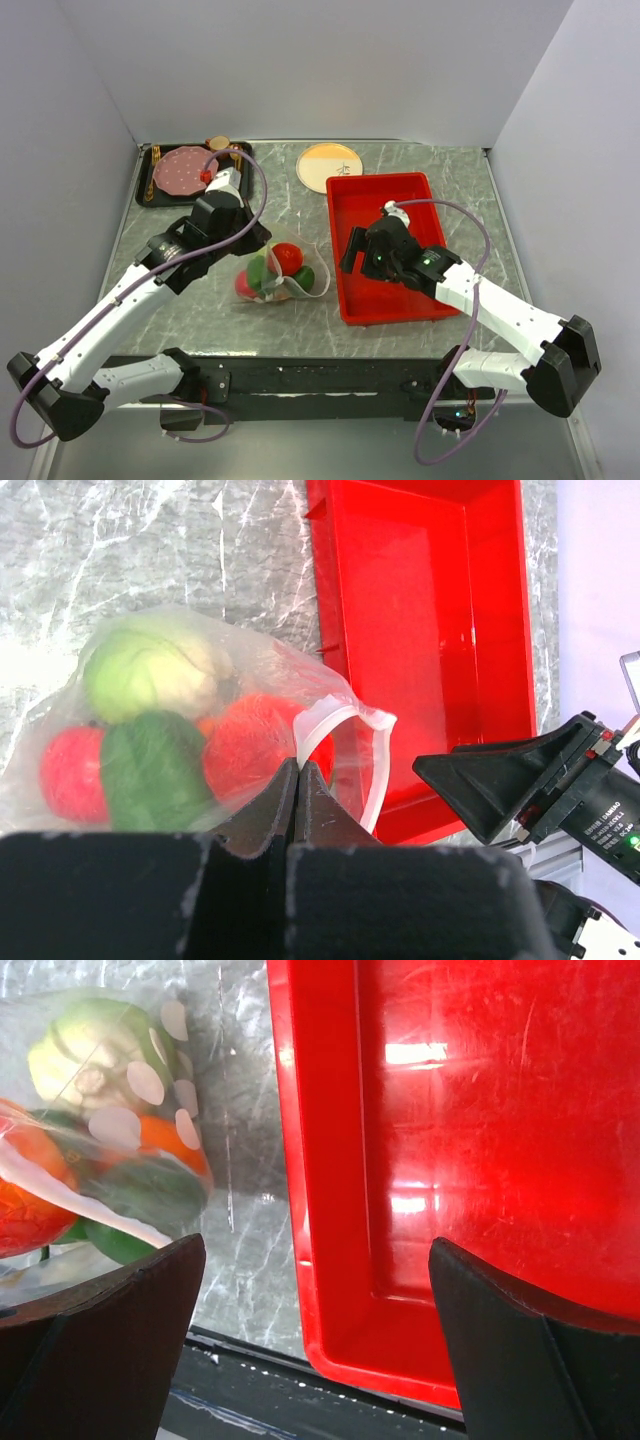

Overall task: Place the food in the zip-top bag and seal the zipper
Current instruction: Zip the zipper food storage bag at the center of the board.

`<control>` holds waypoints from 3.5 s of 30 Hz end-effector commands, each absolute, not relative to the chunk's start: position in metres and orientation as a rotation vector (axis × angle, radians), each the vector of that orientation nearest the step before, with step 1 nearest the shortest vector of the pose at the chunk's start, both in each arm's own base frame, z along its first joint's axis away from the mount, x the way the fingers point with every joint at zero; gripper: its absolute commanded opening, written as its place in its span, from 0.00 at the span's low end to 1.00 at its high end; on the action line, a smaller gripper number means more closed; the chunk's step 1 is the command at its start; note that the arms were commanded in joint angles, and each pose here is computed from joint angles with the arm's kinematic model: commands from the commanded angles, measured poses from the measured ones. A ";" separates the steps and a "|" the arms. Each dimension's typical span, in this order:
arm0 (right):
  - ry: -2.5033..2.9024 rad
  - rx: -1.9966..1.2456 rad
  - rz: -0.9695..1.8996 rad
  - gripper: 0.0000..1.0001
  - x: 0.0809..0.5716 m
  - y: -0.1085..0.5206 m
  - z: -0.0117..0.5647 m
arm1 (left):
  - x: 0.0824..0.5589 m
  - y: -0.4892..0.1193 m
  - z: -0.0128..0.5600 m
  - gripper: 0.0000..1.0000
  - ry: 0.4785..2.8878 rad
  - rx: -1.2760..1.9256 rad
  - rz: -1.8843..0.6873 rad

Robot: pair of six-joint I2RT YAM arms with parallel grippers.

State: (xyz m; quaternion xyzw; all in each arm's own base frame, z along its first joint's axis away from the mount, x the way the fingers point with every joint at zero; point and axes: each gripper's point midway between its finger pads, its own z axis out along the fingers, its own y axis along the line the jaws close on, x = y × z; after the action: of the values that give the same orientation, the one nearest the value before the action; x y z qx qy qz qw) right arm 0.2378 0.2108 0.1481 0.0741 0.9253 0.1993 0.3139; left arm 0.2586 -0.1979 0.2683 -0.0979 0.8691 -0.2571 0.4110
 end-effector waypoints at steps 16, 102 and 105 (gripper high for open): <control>2.429 0.240 0.735 1.00 0.229 0.232 0.155 | 0.258 -0.203 0.282 0.01 2.134 -0.233 -0.723; 2.285 0.189 0.612 0.00 0.348 0.292 0.200 | 0.152 -0.236 0.162 0.71 2.133 -0.957 -1.474; 2.278 0.199 0.626 0.00 0.349 0.292 0.203 | 0.153 -0.237 0.158 0.72 2.076 -1.000 -1.540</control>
State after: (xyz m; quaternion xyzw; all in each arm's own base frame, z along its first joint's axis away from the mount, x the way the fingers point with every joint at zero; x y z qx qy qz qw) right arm 0.3320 0.2921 0.1767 0.0524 0.9081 0.2301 0.3459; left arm 0.1464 -0.2335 0.1496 -0.3222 0.7787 -0.5054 0.1854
